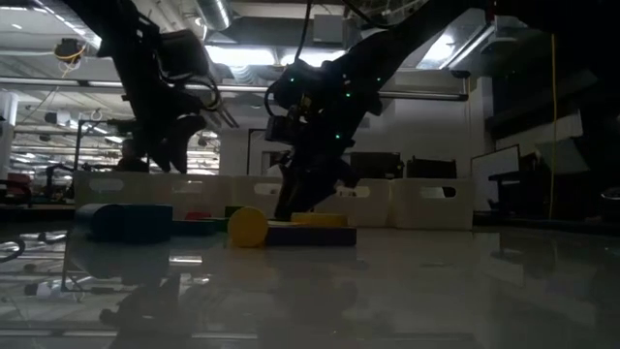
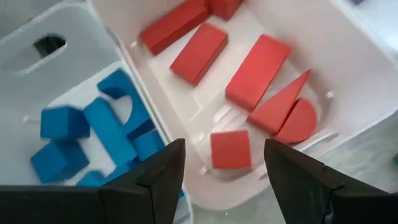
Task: Sort blocks
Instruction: Put the green block into the right white bin
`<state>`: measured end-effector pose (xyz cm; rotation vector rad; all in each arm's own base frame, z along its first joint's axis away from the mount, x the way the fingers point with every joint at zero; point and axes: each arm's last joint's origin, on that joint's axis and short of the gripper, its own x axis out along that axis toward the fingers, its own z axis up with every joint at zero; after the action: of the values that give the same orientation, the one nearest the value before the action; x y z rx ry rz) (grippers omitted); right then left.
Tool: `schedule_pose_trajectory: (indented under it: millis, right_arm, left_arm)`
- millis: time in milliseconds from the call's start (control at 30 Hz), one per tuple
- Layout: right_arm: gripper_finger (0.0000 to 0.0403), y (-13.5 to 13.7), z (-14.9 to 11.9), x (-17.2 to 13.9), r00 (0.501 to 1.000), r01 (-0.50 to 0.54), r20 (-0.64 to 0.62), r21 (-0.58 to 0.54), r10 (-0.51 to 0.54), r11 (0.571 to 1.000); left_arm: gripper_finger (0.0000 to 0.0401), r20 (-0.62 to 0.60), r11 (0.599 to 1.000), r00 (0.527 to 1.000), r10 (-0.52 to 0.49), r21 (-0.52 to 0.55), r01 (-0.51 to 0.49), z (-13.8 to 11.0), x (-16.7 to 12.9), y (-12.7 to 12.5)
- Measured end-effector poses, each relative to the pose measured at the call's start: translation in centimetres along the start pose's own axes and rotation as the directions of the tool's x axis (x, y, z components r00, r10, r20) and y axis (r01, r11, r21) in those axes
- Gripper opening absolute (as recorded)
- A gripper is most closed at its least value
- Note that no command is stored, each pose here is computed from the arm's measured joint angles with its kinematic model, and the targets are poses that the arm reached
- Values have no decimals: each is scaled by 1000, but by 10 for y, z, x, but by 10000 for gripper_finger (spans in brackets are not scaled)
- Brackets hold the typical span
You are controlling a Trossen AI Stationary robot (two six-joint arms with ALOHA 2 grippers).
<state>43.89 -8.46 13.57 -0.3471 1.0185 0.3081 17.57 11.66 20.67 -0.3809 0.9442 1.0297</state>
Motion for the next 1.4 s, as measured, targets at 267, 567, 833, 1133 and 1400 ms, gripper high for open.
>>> schedule_pose_trajectory:
  millis: [267,567,833,1133,1400]
  right_arm:
    - [162,4,-4,0,998,-43,-39,19,44,999]
    - [162,3,2,-13,999,-25,-31,47,26,999]
    - [162,0,11,-19,1000,10,-9,25,-10,1000]
    - [163,-2,15,-21,1000,27,13,24,-28,999]
    - [163,1,9,-13,1000,-25,-12,-20,24,999]
  left_arm:
    - [208,68,999,997,-30,41,27,6,-1,-4]
    - [208,75,998,997,-30,59,26,7,-1,-4]
    - [208,74,998,997,-30,59,25,7,-1,-4]
    - [208,75,996,997,-30,83,23,7,-1,-4]
    - [208,74,996,997,-29,83,23,7,-1,-4]
